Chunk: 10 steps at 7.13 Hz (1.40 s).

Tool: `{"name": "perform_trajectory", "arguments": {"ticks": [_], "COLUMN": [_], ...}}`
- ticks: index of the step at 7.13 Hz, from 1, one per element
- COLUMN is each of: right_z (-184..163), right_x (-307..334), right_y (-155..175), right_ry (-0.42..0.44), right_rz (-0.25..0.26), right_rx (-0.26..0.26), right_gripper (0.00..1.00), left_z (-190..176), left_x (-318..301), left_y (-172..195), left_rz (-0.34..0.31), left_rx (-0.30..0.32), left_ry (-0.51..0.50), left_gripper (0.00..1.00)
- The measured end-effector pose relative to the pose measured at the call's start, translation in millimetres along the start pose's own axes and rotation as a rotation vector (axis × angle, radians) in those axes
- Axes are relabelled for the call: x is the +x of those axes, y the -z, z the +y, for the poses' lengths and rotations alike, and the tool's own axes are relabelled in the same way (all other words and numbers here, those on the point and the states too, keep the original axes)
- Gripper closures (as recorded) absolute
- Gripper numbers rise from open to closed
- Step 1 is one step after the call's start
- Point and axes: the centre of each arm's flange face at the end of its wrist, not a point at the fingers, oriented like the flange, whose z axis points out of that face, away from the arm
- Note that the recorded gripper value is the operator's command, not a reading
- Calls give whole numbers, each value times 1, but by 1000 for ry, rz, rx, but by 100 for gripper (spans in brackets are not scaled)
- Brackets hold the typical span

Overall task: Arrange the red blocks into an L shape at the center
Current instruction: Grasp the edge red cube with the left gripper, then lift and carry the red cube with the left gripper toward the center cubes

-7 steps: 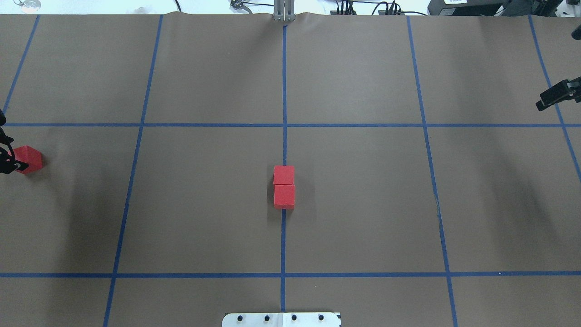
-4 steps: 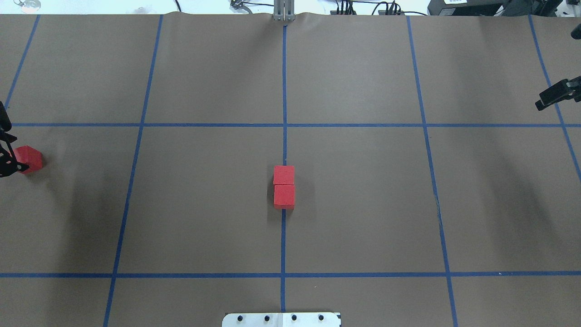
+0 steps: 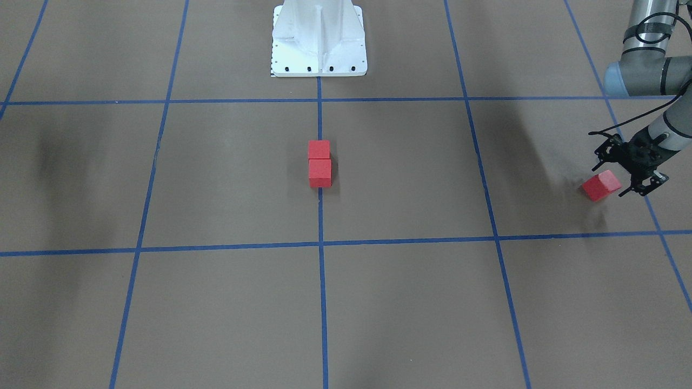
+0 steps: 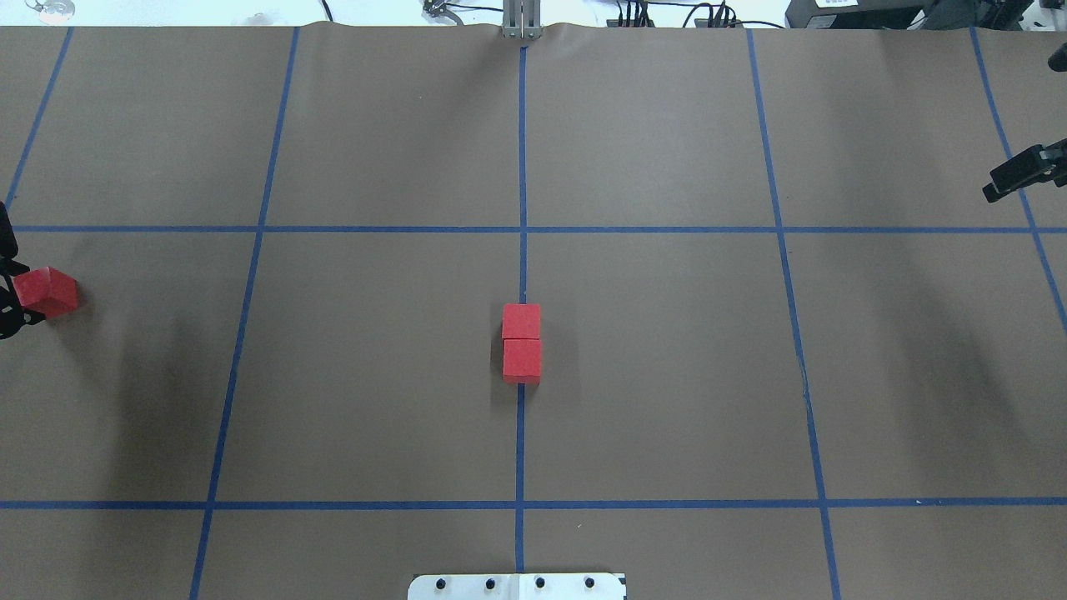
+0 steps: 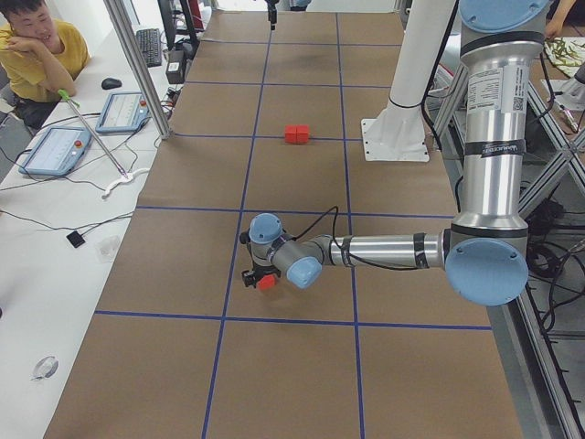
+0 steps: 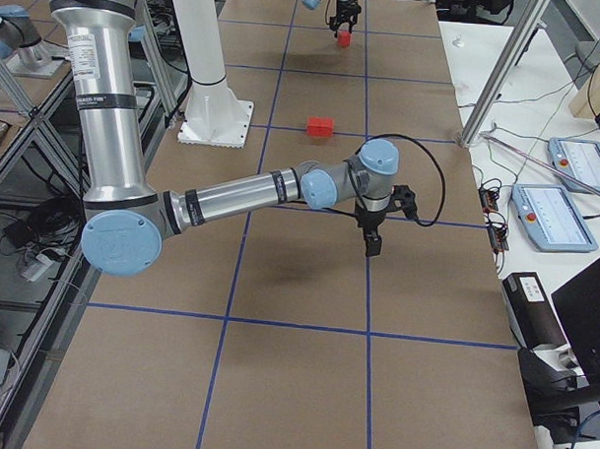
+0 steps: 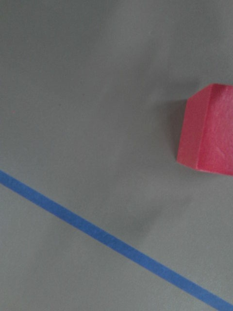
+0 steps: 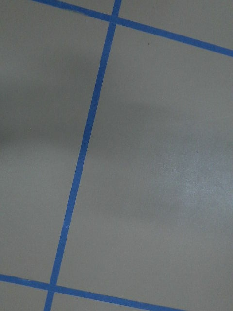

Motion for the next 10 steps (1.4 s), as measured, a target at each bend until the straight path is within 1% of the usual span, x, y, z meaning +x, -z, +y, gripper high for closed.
{"name": "perform_trajectory", "arguments": {"ticks": [1, 3, 4, 5, 6, 7, 8, 10], "right_z": [0, 0, 0, 0, 0, 1, 1, 3], "right_x": [0, -1, -1, -1, 0, 0, 1, 3], "right_y": [0, 0, 1, 0, 0, 0, -1, -3], "right_ry": [0, 1, 1, 1, 0, -1, -3, -7], "right_rz": [0, -2, -2, -2, -2, -1, -1, 1], "right_rx": [0, 1, 1, 1, 0, -1, -3, -6], "right_gripper": [0, 0, 0, 0, 0, 0, 0, 0], "left_z": [2, 1, -8, -34, -71, -113, -155, -238], "left_x": [1, 3, 4, 6, 9, 17, 31, 56], "left_y": [-1, -1, 2, 12, 31, 56, 76, 109], "left_rz": [4, 22, 52, 86, 105, 110, 110, 99], "left_rx": [-3, -2, 1, 0, -6, 1, 26, 107], "left_ry": [2, 9, 20, 35, 45, 36, -3, -93], "left_gripper": [65, 79, 100, 100, 100, 100, 100, 100]}}
